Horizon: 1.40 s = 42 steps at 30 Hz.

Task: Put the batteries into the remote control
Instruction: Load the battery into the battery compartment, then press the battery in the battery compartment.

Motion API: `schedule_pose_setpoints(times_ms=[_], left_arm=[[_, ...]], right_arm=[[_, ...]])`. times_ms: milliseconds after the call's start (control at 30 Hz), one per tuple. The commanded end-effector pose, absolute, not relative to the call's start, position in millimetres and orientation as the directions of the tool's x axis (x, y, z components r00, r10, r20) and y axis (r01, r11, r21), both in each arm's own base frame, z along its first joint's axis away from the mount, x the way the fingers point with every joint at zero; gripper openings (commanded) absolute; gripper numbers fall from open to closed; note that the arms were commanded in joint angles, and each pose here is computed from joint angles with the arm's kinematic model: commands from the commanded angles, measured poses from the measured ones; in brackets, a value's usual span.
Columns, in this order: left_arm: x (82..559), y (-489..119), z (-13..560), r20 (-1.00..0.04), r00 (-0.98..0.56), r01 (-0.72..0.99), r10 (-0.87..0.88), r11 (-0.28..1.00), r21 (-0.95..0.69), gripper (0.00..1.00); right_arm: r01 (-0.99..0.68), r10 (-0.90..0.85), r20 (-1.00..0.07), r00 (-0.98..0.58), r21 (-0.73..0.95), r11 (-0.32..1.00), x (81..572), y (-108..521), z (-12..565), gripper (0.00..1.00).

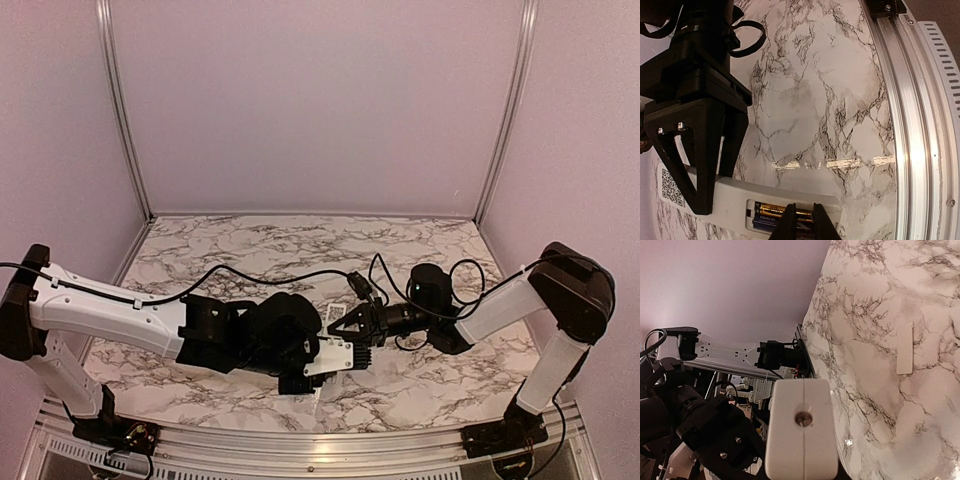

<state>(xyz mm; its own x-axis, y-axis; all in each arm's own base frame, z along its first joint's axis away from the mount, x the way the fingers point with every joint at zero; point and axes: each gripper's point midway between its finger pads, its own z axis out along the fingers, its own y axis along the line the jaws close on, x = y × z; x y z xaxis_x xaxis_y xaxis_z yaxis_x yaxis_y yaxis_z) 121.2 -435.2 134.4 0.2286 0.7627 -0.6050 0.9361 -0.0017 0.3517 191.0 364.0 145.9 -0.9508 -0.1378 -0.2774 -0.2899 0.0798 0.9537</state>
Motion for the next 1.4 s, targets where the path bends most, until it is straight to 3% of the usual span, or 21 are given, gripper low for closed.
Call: schedule_pose_setpoints(times_ms=[0, 300, 367, 500, 567, 633, 733, 900, 1033, 1167, 1367], left_arm=[[135, -424, 139, -0.632, 0.183, 0.932, 0.753, 0.072, 0.356, 0.19], [129, -416, 233, -0.852, 0.174, 0.926, 0.493, 0.214, 0.312, 0.38], [130, -406, 253, -0.891, 0.15, 0.92, 0.428, 0.271, 0.284, 0.5], [141, -387, 257, -0.941, 0.001, 0.895, 0.34, 0.42, 0.152, 0.91], [144, -381, 250, -0.944, -0.089, 0.882, 0.318, 0.465, 0.074, 0.99], [149, -376, 243, -0.941, -0.227, 0.857, 0.251, 0.511, -0.07, 0.99], [142, -378, 237, -0.924, -0.345, 0.853, 0.164, 0.465, -0.236, 0.99], [141, -384, 229, -0.889, -0.447, 0.827, 0.098, 0.425, -0.369, 0.97], [140, -403, 217, -0.861, -0.488, 0.826, 0.143, 0.395, -0.403, 0.81], [140, -419, 210, -0.84, -0.518, 0.821, 0.161, 0.37, -0.435, 0.73], [160, -419, 203, -0.83, -0.536, 0.789, 0.154, 0.443, -0.427, 0.58]], right_arm=[[-0.358, -0.171, -0.36, -0.917, 0.933, -0.044, 178, 372, 187, 0.0], [-0.375, -0.163, -0.372, -0.914, 0.927, -0.012, 185, 373, 182, 0.0], [-0.381, -0.156, -0.378, -0.912, 0.924, -0.012, 187, 373, 183, 0.0], [-0.409, -0.137, -0.406, -0.903, 0.912, -0.006, 192, 371, 189, 0.0], [-0.434, -0.131, -0.431, -0.893, 0.901, -0.005, 194, 371, 195, 0.0], [-0.464, -0.122, -0.461, -0.879, 0.886, -0.002, 195, 371, 201, 0.0], [-0.513, -0.112, -0.509, -0.854, 0.859, 0.007, 197, 370, 211, 0.0], [-0.569, -0.102, -0.563, -0.82, 0.822, 0.034, 200, 369, 221, 0.0], [-0.585, -0.094, -0.58, -0.809, 0.811, 0.033, 200, 368, 226, 0.0], [-0.595, -0.094, -0.59, -0.802, 0.803, 0.031, 198, 369, 230, 0.0], [-0.612, -0.092, -0.608, -0.789, 0.791, 0.025, 195, 369, 236, 0.0]])
